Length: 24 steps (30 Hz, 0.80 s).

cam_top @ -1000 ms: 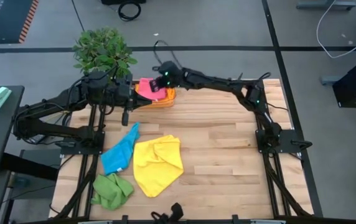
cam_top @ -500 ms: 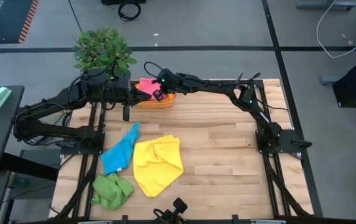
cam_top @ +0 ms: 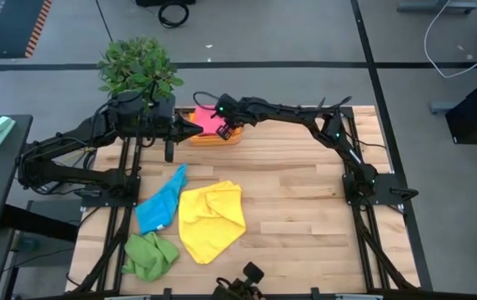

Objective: Fold microfiber towels
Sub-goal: Fold the yellow microfiber cloth

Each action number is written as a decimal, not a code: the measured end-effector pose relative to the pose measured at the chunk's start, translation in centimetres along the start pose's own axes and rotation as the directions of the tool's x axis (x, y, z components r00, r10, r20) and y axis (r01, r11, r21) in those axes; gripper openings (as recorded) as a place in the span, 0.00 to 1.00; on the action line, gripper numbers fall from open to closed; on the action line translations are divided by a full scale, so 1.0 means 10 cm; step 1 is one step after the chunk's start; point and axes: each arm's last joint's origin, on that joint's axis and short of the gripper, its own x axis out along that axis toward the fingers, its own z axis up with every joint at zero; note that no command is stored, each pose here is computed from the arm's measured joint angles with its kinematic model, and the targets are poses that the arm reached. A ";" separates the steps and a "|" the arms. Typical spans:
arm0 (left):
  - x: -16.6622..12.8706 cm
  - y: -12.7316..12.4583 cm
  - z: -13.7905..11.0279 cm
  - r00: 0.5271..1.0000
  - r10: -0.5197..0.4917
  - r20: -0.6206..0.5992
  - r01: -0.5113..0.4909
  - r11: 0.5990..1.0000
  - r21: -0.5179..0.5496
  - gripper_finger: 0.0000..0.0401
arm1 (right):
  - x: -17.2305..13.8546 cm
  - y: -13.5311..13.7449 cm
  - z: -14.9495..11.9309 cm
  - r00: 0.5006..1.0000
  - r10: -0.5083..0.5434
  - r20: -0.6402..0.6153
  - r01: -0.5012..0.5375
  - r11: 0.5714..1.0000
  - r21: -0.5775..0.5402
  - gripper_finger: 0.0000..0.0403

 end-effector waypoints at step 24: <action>0.17 -0.42 -1.25 0.680 -0.176 -0.712 -0.143 0.921 -0.363 0.10 | -2.41 0.18 -1.22 0.792 0.609 0.044 -0.592 0.784 -0.187 0.03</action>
